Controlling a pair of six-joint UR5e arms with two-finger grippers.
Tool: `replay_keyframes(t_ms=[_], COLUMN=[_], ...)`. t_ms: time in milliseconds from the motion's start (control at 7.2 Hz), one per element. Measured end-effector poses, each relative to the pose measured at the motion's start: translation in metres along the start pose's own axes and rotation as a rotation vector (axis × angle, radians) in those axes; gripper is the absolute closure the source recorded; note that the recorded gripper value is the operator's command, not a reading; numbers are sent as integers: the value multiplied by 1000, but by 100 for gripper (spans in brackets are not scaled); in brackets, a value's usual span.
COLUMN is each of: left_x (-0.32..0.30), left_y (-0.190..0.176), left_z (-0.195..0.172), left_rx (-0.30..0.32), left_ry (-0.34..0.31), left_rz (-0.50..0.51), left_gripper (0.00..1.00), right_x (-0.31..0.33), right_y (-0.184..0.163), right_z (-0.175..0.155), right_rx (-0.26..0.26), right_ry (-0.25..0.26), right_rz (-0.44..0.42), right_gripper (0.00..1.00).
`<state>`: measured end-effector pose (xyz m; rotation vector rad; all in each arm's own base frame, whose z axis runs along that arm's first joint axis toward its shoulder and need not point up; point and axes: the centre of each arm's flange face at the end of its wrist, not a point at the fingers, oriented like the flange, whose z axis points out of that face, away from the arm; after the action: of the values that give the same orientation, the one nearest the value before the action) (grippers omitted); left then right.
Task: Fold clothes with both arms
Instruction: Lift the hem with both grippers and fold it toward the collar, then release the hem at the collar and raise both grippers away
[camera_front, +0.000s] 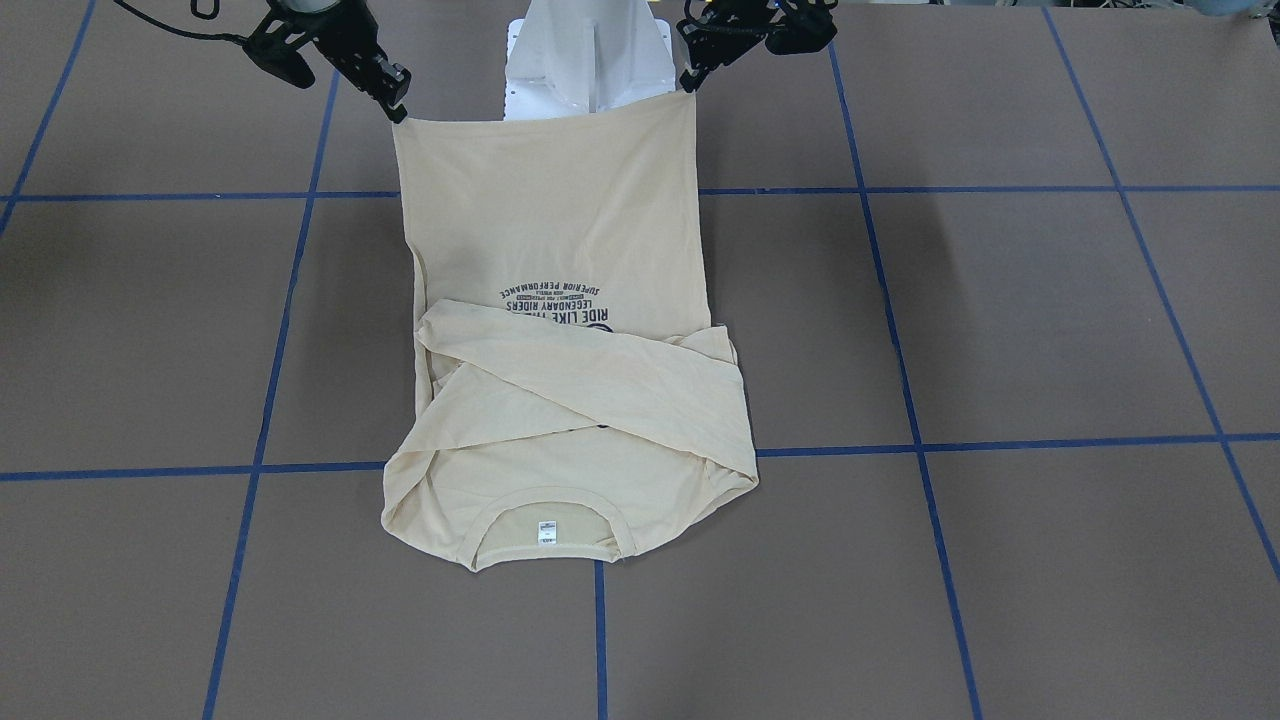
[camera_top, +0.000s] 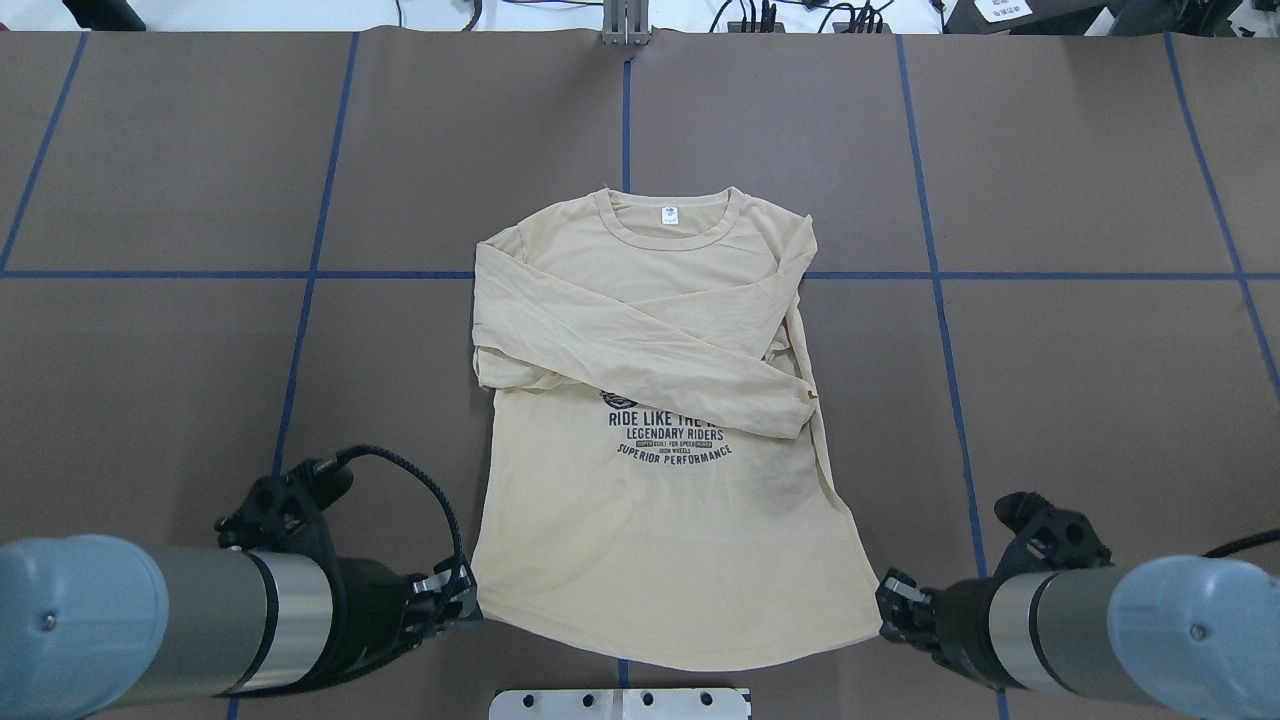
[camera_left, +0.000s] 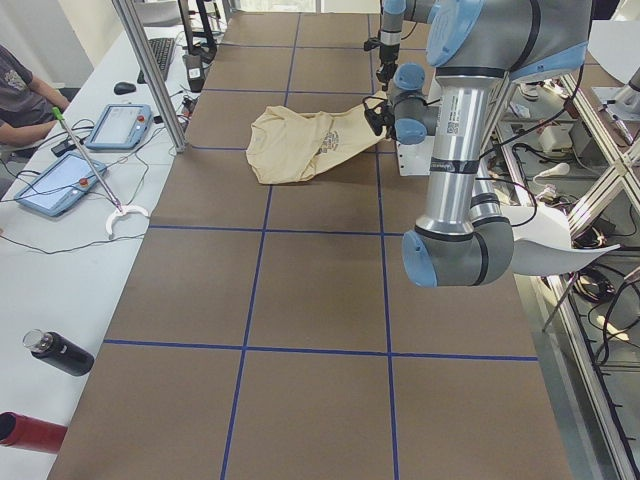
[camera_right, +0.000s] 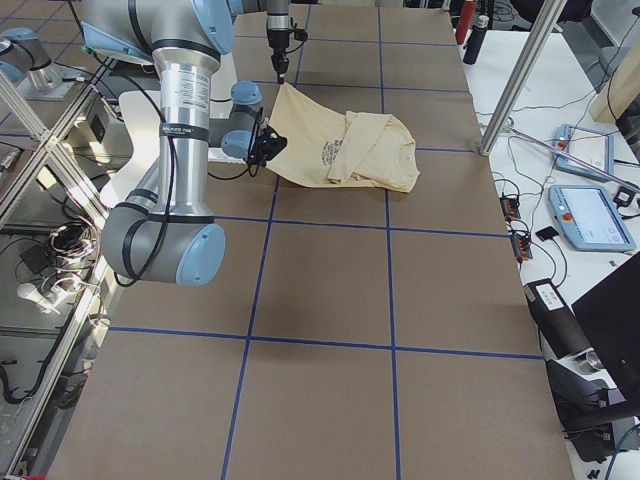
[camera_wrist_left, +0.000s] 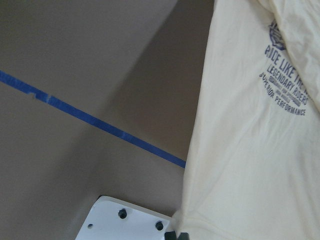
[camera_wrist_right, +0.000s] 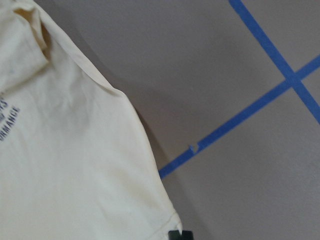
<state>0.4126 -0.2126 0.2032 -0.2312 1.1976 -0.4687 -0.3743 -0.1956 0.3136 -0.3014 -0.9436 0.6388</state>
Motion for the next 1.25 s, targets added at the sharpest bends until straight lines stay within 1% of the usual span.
replay_keyframes(t_ms=[139,278,417,556,834,973,1112,1251], left_x=[17,42,66,82,93,99,109,118], left_y=[-32,-75,-122,-166,-238,-261,-278,-294], left_z=[6,21,31,32,25,26,33,50], left_rx=[62,132,187,233,306,327,339,347], left_ry=[17,18,11,8,37,49,48,41], left_rz=[26,48,56,62,59,52,43,34], left_gripper=[100,100,100,100,100,100,100,100], right_x=[-30,-79,-132,-174,-222,-244,-266,-283], right_y=[-31,-77,-125,-165,-227,-251,-269,-285], right_z=[-4,0,0,-5,-11,-7,5,21], right_rx=[3,1,14,47,117,141,157,173], right_ry=[-31,-51,-50,-31,7,22,49,83], right_rz=[54,107,128,123,116,116,99,80], right_gripper=[100,100,100,100,100,100,100,100])
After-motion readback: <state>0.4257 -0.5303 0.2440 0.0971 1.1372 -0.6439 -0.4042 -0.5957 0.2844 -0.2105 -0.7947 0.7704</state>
